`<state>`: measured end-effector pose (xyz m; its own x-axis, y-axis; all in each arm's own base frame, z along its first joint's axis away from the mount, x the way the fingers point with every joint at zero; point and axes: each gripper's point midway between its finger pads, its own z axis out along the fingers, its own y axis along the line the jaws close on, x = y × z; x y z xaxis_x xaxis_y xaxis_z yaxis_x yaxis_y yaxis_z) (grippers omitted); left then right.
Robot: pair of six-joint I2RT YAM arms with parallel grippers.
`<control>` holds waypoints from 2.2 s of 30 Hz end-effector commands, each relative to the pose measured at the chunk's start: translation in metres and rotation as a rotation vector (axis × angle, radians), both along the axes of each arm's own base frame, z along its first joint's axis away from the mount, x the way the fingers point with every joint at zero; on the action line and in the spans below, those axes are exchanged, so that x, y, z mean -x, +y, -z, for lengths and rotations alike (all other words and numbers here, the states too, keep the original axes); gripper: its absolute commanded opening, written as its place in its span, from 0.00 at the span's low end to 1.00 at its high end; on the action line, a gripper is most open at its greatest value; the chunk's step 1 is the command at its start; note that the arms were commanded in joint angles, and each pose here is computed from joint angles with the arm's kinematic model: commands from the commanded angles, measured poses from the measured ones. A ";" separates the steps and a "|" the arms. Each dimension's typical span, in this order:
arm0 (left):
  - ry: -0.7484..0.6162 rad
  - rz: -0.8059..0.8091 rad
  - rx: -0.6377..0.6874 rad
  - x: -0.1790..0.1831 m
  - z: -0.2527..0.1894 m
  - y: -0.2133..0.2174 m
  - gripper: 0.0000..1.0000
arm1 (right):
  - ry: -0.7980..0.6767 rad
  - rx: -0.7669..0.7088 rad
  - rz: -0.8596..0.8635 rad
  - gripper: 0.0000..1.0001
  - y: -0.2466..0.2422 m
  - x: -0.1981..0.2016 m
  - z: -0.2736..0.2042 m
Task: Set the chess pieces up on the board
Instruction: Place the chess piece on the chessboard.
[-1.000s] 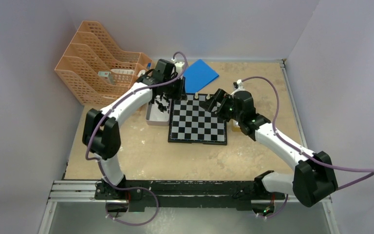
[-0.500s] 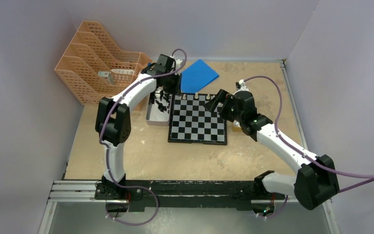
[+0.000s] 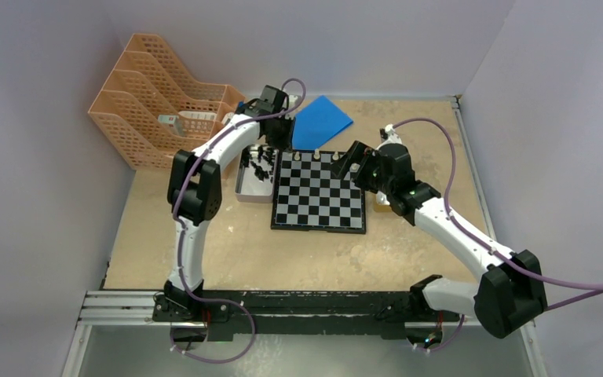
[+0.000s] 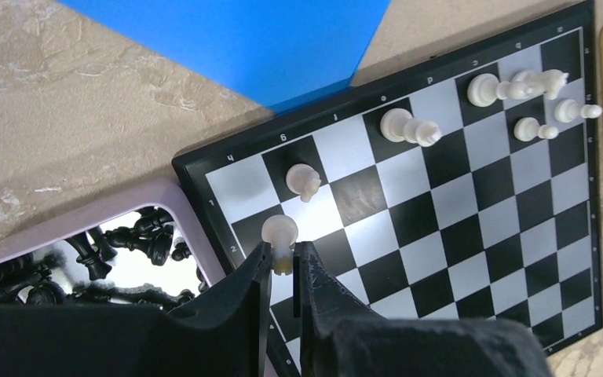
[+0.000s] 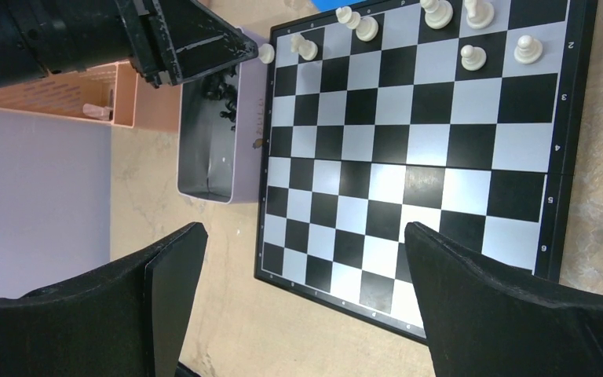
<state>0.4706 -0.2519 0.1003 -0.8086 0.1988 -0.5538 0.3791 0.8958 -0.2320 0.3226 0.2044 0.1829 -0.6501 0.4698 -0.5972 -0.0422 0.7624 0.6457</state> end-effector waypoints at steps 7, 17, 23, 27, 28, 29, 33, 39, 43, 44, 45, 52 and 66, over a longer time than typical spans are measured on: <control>-0.039 -0.007 -0.035 -0.016 -0.002 0.005 0.04 | -0.090 -0.004 0.014 0.99 -0.001 -0.011 -0.028; -0.045 0.000 -0.055 -0.023 0.006 0.006 0.06 | -0.095 0.004 0.031 0.99 -0.002 -0.017 -0.029; -0.042 0.003 -0.063 -0.027 0.011 0.005 0.06 | -0.091 0.008 0.030 0.99 -0.002 -0.016 -0.029; -0.041 0.001 -0.075 -0.029 0.014 0.006 0.06 | -0.078 0.007 0.020 0.99 -0.001 -0.013 -0.027; -0.040 0.003 -0.076 -0.029 0.016 0.006 0.07 | -0.074 0.009 0.017 0.99 -0.001 -0.013 -0.025; -0.038 0.004 -0.078 -0.029 0.017 0.006 0.07 | -0.073 0.009 0.019 0.99 -0.001 -0.013 -0.026; -0.030 0.009 -0.085 -0.030 0.022 0.006 0.09 | -0.069 0.011 0.018 0.98 -0.001 -0.013 -0.024; -0.020 0.014 -0.081 -0.030 0.027 0.005 0.12 | -0.064 0.011 0.019 0.99 0.000 -0.013 -0.023; -0.010 0.012 -0.086 -0.029 0.028 0.005 0.16 | -0.062 0.013 0.018 0.99 -0.001 -0.013 -0.023; -0.013 0.009 -0.088 -0.029 0.027 0.006 0.18 | -0.063 0.011 0.019 0.99 -0.001 -0.014 -0.023; -0.013 0.009 -0.089 -0.029 0.027 0.006 0.20 | -0.064 0.012 0.019 0.99 -0.001 -0.014 -0.023; -0.031 0.011 -0.067 -0.029 0.010 0.003 0.30 | -0.061 0.015 0.018 0.99 0.000 -0.015 -0.020; -0.166 0.086 0.167 0.012 -0.117 -0.006 0.55 | -0.086 0.244 0.211 0.99 -0.037 -0.058 -0.014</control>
<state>0.4724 -0.2583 0.1400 -0.7689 0.2149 -0.6021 0.4374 0.8637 -0.2503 0.3629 0.1850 0.1713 -0.5921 0.4326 -0.6799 0.0556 0.8636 0.5011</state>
